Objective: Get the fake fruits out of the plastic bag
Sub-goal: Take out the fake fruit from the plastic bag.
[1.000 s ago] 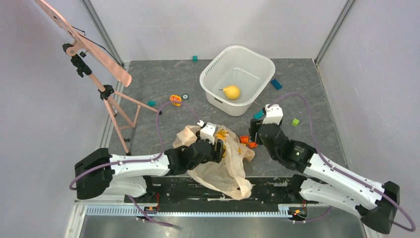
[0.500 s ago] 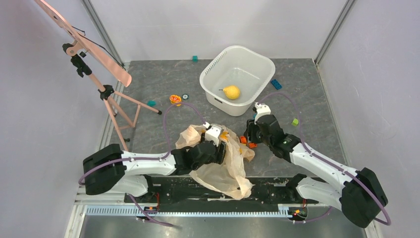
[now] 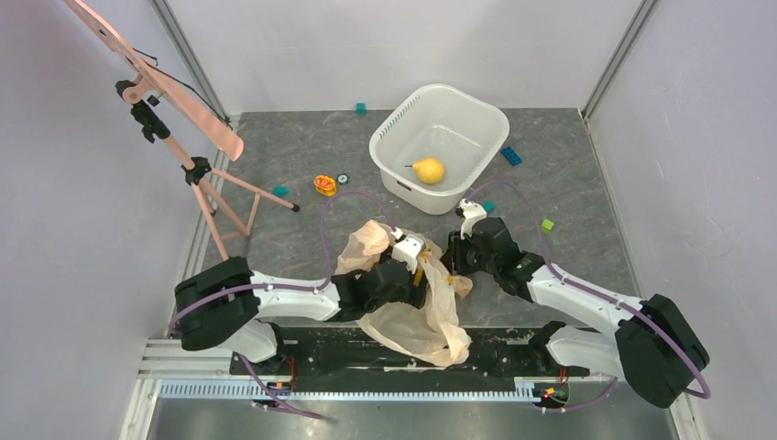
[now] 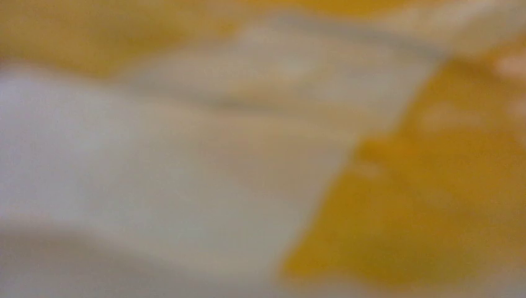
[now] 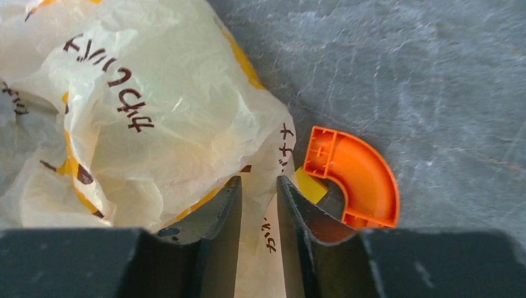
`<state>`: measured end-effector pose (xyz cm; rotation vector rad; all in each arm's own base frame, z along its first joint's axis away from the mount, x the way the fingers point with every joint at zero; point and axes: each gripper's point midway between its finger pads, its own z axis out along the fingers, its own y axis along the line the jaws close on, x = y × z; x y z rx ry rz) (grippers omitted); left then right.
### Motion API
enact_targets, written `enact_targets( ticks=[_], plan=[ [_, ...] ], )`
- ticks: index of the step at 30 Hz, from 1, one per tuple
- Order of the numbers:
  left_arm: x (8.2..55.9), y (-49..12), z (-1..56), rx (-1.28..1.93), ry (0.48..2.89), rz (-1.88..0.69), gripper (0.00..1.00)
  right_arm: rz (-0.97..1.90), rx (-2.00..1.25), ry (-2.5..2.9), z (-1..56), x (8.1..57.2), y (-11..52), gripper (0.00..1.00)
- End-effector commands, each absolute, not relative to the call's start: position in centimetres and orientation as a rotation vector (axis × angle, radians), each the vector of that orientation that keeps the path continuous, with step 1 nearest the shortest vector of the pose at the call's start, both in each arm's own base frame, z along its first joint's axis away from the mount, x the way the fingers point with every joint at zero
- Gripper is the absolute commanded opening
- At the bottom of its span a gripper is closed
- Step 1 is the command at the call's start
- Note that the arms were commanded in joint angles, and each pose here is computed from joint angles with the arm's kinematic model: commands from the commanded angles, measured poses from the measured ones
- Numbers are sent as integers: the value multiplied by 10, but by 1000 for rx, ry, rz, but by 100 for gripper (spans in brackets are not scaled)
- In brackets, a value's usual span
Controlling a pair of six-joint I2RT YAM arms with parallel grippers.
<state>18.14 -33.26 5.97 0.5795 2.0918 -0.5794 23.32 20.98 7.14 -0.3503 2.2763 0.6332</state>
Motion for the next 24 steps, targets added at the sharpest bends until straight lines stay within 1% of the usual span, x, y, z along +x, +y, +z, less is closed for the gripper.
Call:
enact_targets(
  ticks=[1,5,8,10,12,14,22,24],
  plan=[
    [188,-354,72,599,2030,-620,89,786,-378,2254,71,222,226,27],
    [188,-357,65,599,2045,-616,88,865,-382,2250,68,213,232,23],
    [190,-359,60,596,2056,-610,85,924,-394,2243,67,206,237,22],
    [190,-361,59,593,2061,-611,72,927,-394,2246,66,204,236,22],
    [190,-363,60,595,2062,-617,60,907,-385,2238,68,205,233,23],
    [189,-363,64,597,2061,-621,53,879,-370,2220,72,208,229,23],
    [186,-348,90,607,2066,-590,52,702,-294,2167,85,223,203,25],
    [182,-340,92,630,2102,-557,53,673,-281,2157,88,225,198,25]
  ],
)
